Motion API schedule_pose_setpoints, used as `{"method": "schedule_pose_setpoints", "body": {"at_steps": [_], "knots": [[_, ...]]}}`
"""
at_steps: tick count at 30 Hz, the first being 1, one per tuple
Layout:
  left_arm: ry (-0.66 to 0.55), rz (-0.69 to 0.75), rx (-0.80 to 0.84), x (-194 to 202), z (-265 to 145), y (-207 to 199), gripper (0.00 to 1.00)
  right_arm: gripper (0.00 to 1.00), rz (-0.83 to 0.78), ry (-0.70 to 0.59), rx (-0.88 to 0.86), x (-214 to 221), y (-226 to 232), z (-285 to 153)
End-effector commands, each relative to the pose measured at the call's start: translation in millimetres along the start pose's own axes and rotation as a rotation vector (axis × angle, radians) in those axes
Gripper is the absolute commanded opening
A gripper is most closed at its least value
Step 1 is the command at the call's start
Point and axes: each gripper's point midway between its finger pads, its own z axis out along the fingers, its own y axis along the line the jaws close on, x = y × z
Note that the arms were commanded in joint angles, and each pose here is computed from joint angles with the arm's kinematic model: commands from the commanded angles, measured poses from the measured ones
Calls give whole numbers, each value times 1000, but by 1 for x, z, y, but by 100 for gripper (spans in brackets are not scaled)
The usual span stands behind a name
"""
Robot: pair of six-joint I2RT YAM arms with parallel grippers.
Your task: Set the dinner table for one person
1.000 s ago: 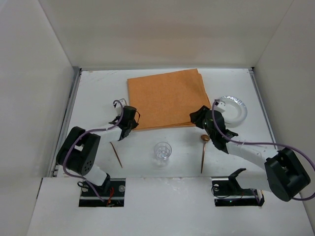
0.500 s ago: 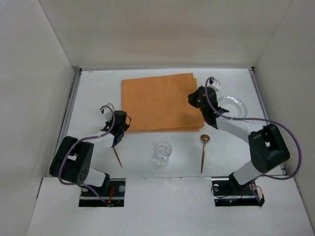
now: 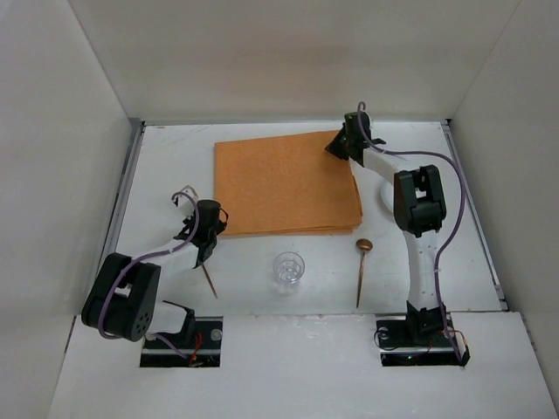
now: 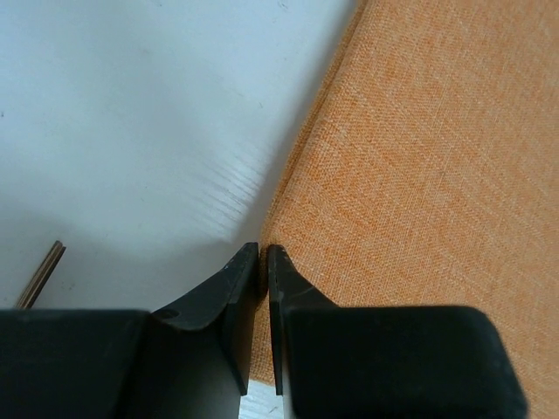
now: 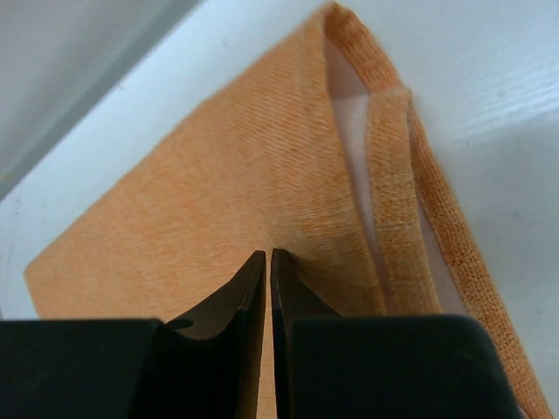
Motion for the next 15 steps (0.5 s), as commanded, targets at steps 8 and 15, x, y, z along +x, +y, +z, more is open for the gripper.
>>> {"method": "schedule_pose_setpoints", "body": {"at_steps": [8, 15], "knots": [[-54, -111, -8, -18, -1, 13, 8, 12, 240, 147, 202, 17, -63, 13], [-72, -113, 18, -25, -6, 6, 8, 24, 167, 113, 21, -12, -11, -14]]}}
